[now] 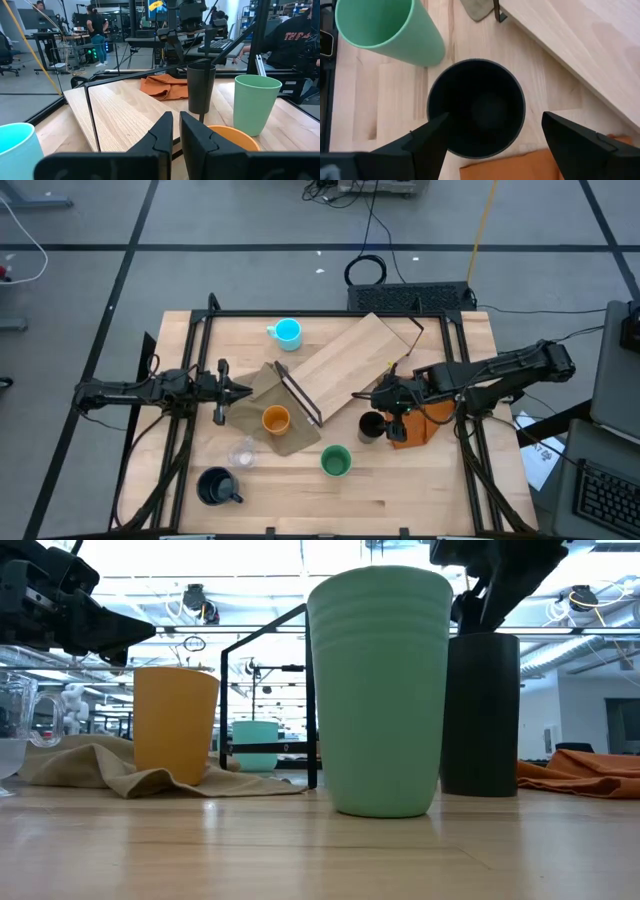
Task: Stack small to large cups/mugs on shelf
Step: Put the black cup on the shelf
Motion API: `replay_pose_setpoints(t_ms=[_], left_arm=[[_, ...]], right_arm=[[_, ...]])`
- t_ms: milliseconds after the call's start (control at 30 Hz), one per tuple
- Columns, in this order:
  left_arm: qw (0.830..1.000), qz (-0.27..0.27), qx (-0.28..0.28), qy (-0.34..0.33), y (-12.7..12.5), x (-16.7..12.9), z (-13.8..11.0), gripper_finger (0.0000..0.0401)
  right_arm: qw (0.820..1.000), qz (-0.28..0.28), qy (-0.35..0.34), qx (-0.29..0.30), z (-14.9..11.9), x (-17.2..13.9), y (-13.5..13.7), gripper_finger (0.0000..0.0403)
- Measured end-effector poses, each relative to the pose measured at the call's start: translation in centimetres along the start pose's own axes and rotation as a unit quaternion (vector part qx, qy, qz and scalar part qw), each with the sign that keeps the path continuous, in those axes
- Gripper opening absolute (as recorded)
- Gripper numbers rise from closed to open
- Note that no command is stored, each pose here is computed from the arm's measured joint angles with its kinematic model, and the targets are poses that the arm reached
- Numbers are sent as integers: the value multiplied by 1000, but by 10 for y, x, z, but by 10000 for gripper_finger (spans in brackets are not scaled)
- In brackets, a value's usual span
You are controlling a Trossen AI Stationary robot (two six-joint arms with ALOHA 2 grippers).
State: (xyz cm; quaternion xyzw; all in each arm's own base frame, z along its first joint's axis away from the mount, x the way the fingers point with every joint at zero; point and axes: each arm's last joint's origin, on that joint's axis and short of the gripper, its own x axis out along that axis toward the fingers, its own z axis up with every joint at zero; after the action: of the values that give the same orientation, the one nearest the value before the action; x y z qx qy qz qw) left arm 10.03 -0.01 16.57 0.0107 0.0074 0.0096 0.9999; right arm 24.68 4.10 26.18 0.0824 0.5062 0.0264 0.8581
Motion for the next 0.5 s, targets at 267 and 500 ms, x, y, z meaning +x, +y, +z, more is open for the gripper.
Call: replay_pose_setpoints(t_ms=[267,500], left_arm=[[1000,0,-1,0,0,0,0,35],[1000,0,0,0,0,0,0,35]], right_arm=[[1000,-19,-1,-10,-3,6,-2,299],[1000,-24,0,-11,-10,17,-5,299]])
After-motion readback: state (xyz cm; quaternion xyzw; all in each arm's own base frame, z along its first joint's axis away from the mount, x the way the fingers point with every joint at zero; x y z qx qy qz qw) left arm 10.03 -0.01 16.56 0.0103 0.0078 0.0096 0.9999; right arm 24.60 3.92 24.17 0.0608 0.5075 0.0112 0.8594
